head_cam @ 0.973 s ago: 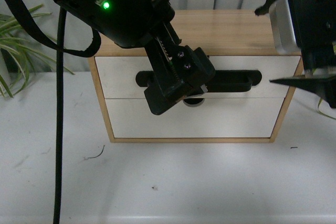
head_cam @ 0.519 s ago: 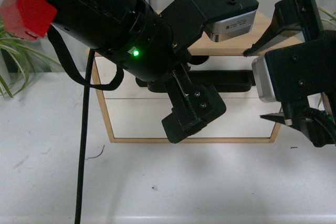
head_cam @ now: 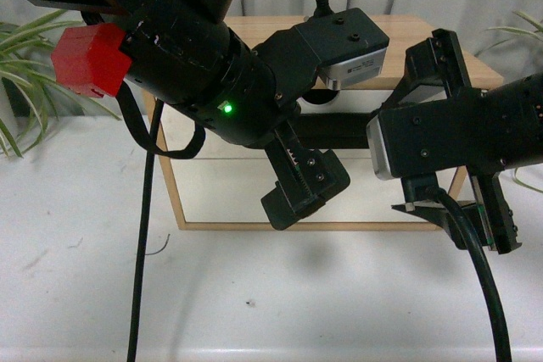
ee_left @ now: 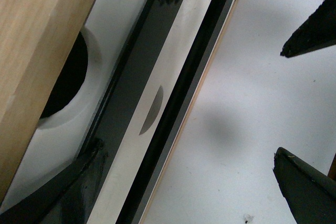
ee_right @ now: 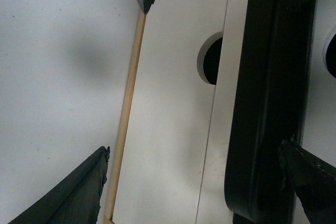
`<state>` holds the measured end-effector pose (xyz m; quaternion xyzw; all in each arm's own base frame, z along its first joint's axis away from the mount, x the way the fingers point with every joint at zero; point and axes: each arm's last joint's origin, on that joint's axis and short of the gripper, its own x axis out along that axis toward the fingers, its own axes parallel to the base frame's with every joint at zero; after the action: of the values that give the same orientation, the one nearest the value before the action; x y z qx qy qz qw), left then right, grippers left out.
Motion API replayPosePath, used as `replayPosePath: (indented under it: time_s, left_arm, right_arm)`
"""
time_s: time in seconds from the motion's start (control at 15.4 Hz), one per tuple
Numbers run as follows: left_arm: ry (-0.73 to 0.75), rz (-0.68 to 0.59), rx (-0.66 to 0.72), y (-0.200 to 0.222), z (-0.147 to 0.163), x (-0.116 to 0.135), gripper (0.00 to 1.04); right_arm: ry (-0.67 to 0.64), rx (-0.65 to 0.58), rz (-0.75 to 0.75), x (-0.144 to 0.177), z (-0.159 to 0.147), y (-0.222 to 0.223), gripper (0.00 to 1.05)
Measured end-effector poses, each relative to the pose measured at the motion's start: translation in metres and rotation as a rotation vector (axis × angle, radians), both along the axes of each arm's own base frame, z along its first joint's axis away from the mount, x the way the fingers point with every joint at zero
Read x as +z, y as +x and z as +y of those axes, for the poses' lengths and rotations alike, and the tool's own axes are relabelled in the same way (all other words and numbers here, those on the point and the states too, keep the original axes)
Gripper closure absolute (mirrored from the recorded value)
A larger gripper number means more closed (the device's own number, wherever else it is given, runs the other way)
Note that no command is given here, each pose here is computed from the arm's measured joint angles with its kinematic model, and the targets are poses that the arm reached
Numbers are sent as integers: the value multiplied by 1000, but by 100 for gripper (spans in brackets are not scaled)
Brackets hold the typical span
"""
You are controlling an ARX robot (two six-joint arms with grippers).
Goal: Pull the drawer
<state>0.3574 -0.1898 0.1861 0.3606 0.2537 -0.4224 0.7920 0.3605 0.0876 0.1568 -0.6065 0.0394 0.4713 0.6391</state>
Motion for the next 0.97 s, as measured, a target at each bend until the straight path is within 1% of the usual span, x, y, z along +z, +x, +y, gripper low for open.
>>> replayPosePath:
  time_s: [0.45,0.97]
  left_arm:
    - [-10,23,1,4,-4,-15,7]
    - [-8,29,-4,4,-6,-20,7]
  right_arm:
    - [3,1,25,-16,5,3,6]
    - [3,-1,29,-22,6,4,6]
